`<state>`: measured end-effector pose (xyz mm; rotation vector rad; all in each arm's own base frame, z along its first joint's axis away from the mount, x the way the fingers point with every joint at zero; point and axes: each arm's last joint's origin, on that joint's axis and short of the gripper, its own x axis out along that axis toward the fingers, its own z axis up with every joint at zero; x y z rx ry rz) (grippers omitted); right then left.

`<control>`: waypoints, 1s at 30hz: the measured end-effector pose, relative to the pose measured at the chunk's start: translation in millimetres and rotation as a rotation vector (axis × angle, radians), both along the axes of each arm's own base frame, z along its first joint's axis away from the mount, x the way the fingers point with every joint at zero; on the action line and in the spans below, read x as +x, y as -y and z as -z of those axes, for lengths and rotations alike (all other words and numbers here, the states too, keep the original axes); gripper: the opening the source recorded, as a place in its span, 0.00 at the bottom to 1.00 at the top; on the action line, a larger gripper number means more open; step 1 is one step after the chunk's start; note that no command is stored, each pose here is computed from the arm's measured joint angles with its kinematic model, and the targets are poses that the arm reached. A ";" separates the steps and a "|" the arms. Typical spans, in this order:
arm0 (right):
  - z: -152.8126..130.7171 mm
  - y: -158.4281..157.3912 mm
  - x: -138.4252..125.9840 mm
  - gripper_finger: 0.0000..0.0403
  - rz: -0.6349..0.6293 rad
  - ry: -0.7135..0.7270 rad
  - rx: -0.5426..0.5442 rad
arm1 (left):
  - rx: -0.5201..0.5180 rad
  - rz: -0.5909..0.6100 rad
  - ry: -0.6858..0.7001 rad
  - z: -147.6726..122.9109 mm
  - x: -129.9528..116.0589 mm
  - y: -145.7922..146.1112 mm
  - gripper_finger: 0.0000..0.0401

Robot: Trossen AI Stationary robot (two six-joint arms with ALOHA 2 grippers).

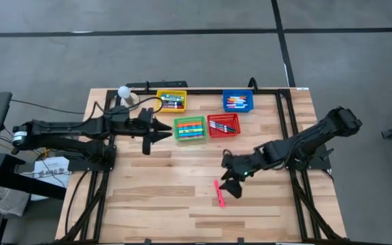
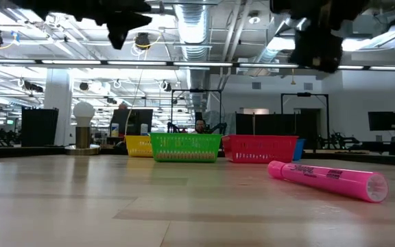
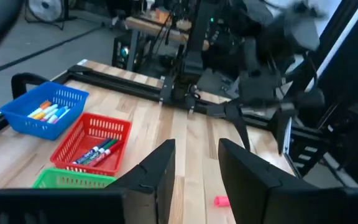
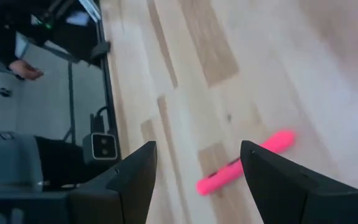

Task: Pick & Place Markers
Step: Put the large pink highlighter pen into the green bin

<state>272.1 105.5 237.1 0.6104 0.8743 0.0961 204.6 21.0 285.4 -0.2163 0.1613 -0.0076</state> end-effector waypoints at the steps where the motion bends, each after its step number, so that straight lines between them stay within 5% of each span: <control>1: 3.8 -3.7 2.5 0.55 0.004 -0.021 0.018 | -0.004 -0.004 0.013 3.2 -3.5 0.3 0.30; 10: 42.4 -25.7 24.5 0.55 0.068 -0.252 0.135 | -0.050 -0.011 0.048 25.4 -19.6 2.4 0.30; 18: 57.2 -23.9 38.3 0.55 0.193 -0.326 0.189 | -0.075 -0.013 0.027 38.0 -22.8 3.6 0.30; 30: 63.5 -24.7 44.1 0.55 0.212 -0.317 0.212 | -0.062 -0.011 0.017 45.0 -23.9 3.9 0.30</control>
